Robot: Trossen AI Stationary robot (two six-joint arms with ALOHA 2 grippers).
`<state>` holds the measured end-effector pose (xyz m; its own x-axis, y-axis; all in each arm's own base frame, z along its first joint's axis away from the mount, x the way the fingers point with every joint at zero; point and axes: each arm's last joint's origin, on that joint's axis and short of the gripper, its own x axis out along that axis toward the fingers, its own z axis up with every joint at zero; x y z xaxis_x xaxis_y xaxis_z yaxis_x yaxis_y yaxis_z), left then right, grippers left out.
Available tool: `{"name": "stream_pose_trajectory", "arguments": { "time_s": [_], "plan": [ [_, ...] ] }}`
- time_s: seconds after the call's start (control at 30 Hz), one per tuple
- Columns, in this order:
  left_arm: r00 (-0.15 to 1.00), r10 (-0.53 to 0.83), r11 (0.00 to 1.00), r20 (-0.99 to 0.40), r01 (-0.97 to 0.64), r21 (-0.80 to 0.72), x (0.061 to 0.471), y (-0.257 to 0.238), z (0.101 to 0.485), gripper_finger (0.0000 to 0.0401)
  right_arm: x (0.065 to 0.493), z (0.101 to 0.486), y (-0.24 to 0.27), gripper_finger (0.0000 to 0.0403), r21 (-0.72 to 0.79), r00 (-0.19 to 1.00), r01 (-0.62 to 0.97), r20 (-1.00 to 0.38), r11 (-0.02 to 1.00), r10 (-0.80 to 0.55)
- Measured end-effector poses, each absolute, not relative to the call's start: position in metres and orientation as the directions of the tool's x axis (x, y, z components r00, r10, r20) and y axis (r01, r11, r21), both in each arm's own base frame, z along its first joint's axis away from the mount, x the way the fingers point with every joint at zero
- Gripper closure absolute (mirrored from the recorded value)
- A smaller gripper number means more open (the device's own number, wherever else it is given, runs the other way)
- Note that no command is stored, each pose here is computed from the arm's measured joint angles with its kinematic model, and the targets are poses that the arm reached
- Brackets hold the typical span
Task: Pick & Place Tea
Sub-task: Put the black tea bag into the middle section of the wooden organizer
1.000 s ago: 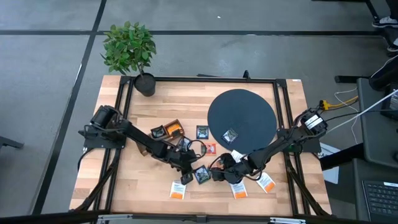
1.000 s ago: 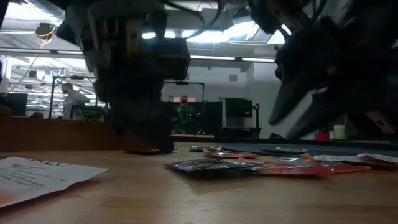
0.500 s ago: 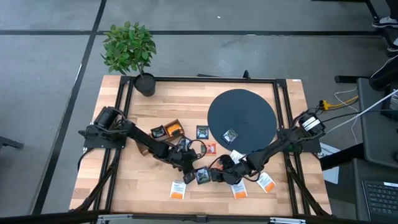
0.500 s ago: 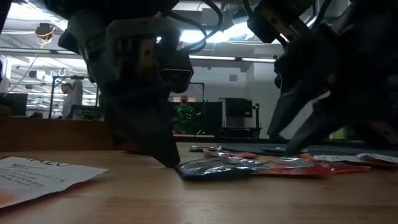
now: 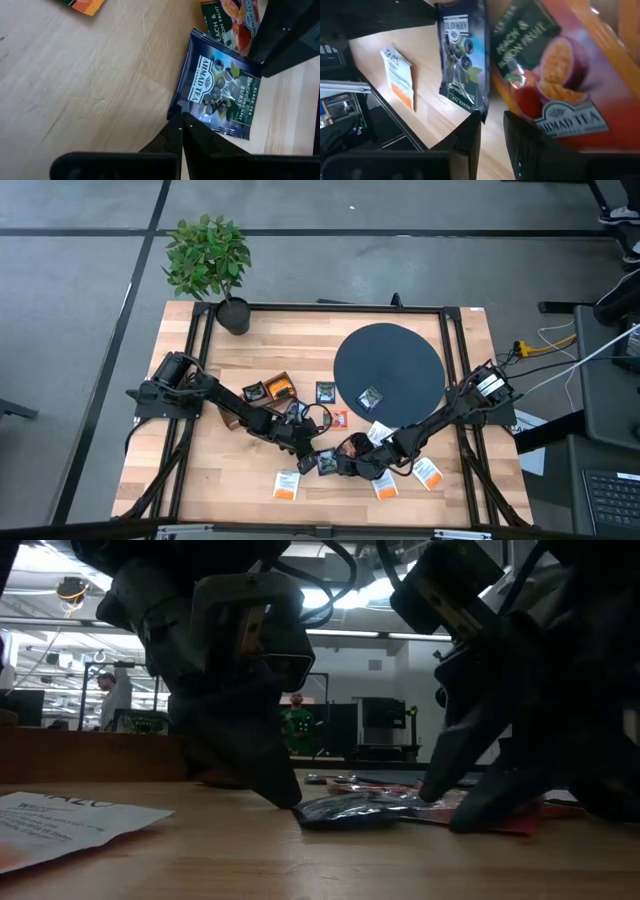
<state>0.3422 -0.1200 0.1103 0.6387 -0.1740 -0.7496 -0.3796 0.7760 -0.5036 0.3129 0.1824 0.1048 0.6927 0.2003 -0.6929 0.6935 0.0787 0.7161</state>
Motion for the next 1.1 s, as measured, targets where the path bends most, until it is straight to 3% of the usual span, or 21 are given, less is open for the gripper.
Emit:
{"name": "stream_pose_trajectory", "arguments": {
  "time_s": [0.57, 0.83, 1.1],
  "plan": [
    [0.646, -0.179, 0.772, -0.742, -0.375, -0.513, 0.3429, -0.12, 0.1103, 0.0399, 0.319, 0.1057, 0.1733, 0.0318, 0.743, 0.733, 0.665, -0.668, 0.073, 0.126],
    [0.647, -0.179, 0.766, -0.741, -0.381, -0.518, 0.3431, -0.12, 0.1104, 0.0396, 0.3192, 0.1058, 0.1732, 0.0395, 0.744, 0.733, 0.659, -0.668, 0.113, 0.129],
    [0.629, -0.233, 0.759, -0.741, -0.359, -0.543, 0.3425, -0.1201, 0.1117, 0.0396, 0.3199, 0.1067, 0.1737, 0.0398, 0.751, 0.739, 0.645, -0.66, 0.139, 0.135]
  ]
}}
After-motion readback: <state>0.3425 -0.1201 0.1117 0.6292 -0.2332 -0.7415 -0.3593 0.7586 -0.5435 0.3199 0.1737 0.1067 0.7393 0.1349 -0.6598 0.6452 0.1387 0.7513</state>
